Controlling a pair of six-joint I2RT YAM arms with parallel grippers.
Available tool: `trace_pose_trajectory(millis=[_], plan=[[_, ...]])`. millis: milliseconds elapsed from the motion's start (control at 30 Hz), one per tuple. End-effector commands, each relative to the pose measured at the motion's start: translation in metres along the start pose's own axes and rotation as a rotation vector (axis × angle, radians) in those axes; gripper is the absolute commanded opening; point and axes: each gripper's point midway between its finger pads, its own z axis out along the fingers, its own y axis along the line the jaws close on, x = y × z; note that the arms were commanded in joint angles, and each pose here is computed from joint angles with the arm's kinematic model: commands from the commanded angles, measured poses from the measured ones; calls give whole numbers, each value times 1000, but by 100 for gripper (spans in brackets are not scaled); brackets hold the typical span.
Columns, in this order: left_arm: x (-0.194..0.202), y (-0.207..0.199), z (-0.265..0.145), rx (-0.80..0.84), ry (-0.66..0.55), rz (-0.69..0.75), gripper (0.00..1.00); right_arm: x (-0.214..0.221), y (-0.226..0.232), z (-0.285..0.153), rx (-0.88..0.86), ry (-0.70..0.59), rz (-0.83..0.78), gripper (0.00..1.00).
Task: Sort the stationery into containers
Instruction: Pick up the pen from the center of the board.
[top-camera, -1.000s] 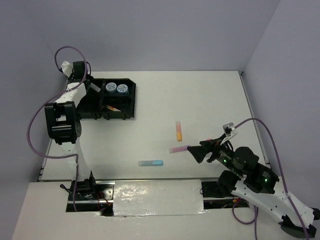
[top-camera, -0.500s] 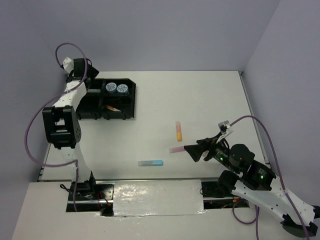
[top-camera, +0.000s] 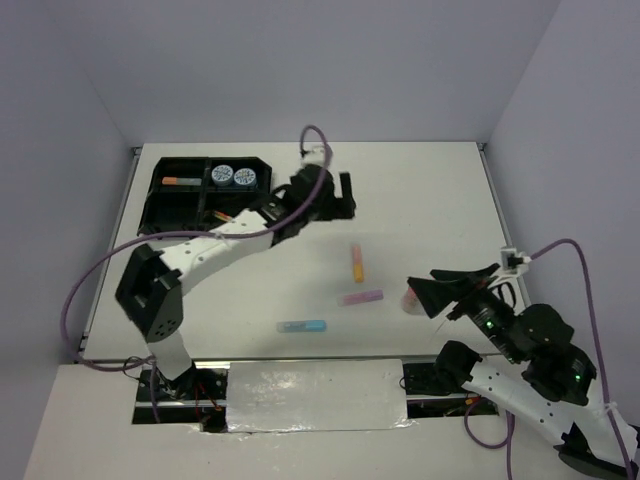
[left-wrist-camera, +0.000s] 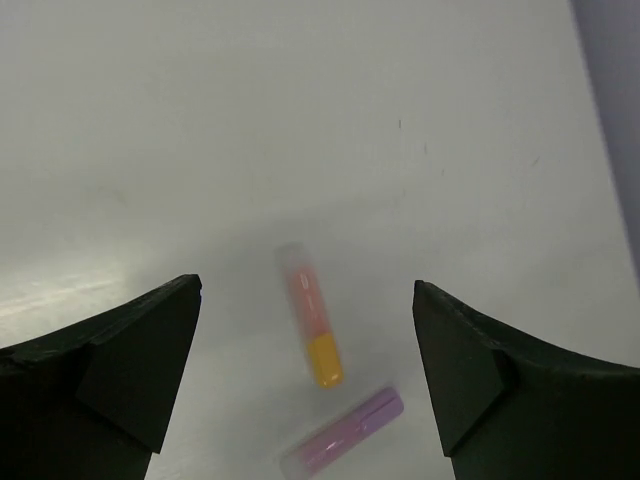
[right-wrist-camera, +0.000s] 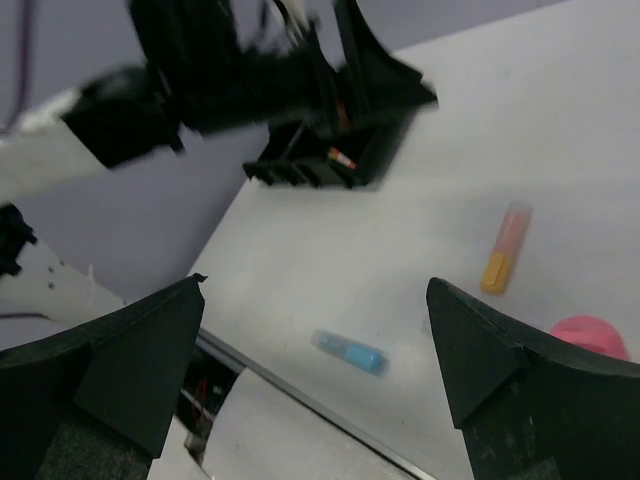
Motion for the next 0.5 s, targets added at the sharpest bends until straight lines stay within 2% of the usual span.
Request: trace_pose_trajectory(millis=[0, 33, 133, 167, 467], plan=[[63, -16, 20, 11, 119, 78, 99, -40, -17, -21, 128, -109, -10, 100], [84, -30, 27, 38, 154, 97, 99, -46, -24, -25, 181, -109, -35, 100], [103, -43, 36, 25, 178, 117, 99, -47, -31, -26, 243, -75, -80, 100], [124, -39, 43, -1, 224, 139, 99, -45, -31, -26, 241, -64, -97, 100], [175, -20, 74, -131, 339, 155, 98, -28, -23, -20, 142, -40, -113, 100]])
